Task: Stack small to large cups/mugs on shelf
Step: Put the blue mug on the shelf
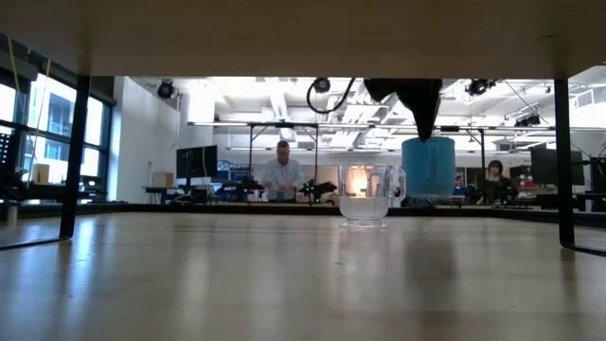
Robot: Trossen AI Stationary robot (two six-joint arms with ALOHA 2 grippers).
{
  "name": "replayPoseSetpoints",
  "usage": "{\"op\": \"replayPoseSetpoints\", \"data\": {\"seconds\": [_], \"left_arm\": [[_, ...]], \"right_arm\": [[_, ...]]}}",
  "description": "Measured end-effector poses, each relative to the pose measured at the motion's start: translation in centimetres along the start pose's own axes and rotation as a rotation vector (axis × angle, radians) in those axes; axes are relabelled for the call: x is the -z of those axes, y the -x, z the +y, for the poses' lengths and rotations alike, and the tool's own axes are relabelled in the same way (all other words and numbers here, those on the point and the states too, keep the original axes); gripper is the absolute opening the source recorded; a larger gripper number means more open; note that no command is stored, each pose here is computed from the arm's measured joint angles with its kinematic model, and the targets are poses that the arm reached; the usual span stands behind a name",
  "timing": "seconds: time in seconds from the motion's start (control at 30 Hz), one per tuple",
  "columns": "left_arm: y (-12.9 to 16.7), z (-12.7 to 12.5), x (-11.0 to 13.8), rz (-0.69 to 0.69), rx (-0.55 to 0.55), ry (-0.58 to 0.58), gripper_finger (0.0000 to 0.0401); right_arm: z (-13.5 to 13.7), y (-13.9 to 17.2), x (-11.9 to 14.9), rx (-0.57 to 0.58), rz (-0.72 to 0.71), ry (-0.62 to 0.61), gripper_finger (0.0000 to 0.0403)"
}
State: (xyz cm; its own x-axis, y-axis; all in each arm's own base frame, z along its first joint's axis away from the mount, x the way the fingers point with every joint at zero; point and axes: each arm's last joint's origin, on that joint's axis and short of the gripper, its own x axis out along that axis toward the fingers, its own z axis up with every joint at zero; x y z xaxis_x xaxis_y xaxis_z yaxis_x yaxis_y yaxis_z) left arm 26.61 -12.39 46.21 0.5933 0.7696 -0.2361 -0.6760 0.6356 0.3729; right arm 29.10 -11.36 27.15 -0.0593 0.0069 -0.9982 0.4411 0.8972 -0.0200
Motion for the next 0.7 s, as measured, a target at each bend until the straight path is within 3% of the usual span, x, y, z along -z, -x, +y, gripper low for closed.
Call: {"op": "replayPoseSetpoints", "data": {"seconds": [0.27,0.7], "left_arm": [[0.0,0.0,0.0,-0.006,-0.007,0.0,0.0124],[0.0,0.0,0.0,-0.012,-0.015,0.0,0.0124]], "right_arm": [[1.6,3.2,1.0,0.004,-0.033,0.042,0.0],[5.1,11.8,2.4,-0.057,-0.305,0.086,0.0]]}}
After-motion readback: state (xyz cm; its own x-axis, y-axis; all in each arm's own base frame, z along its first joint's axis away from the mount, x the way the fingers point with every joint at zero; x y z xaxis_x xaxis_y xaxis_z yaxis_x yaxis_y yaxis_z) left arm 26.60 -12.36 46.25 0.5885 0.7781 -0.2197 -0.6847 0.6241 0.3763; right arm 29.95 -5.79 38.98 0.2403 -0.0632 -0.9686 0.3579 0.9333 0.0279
